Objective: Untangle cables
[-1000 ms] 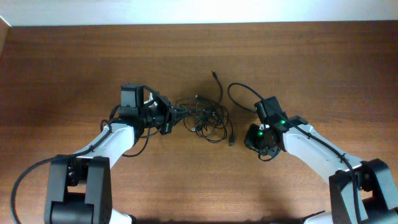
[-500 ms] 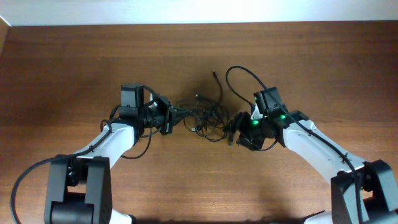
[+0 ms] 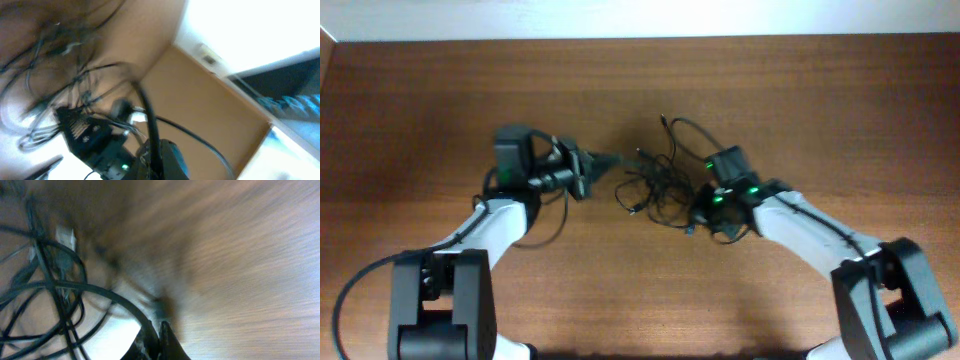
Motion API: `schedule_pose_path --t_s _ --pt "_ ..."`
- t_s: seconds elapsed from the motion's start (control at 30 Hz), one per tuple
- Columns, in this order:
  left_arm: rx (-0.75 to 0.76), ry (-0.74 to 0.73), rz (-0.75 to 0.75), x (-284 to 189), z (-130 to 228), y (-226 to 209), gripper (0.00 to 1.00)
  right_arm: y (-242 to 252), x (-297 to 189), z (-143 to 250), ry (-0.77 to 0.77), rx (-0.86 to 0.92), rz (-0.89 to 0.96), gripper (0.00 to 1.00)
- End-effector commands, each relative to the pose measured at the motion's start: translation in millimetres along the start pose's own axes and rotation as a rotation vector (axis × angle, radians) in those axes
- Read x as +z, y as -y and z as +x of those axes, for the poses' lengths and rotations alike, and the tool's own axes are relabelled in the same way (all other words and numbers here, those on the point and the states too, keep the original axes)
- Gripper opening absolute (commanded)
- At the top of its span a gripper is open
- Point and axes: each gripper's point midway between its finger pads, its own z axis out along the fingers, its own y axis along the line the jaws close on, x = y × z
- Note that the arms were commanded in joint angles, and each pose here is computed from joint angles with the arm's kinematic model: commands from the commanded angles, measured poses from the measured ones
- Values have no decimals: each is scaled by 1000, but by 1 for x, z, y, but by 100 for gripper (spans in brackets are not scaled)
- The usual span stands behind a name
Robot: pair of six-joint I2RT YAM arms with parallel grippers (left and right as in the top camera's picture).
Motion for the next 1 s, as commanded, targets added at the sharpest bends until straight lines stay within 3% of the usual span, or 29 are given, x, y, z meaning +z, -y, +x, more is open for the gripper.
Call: schedule_pose_path --t_s 0.0,0.07,0.2,0.37,0.47,0.53,0.6,0.63,0.73,0.87,0.93,0.97 --pt "242 76 165 -32 -18 54 0 24 -31 -51 142 -172 34 4" --pt "341 131 244 -57 -29 77 0 59 -48 -77 177 -96 90 4" --pt "329 189 272 -93 -50 80 0 104 -67 -110 216 4 103 4" --pt "444 162 254 -91 -44 77 0 53 -70 -78 13 -26 -241 4" --pt "552 135 241 -88 -37 74 0 18 -84 -56 -94 -132 -465 4" --pt "658 116 231 -82 -30 72 0 -15 -109 -40 -151 -269 -710 4" --pt "740 85 221 -69 -20 70 0 -27 -119 -41 -137 -336 -797 5" --pt "773 68 218 -63 -15 69 0 -29 -120 -44 -120 -353 -803 10" --pt "938 -57 216 -43 15 60 0 -18 -106 -60 -37 -357 -689 45" --pt "972 -137 221 -29 35 55 0 -31 -103 -50 -65 -372 -698 63" --pt "1090 -211 266 -26 58 60 0 -48 -85 -50 -67 -197 -599 64" --pt "1152 -261 288 -26 70 61 0 -80 -80 -45 -34 -167 -613 64"
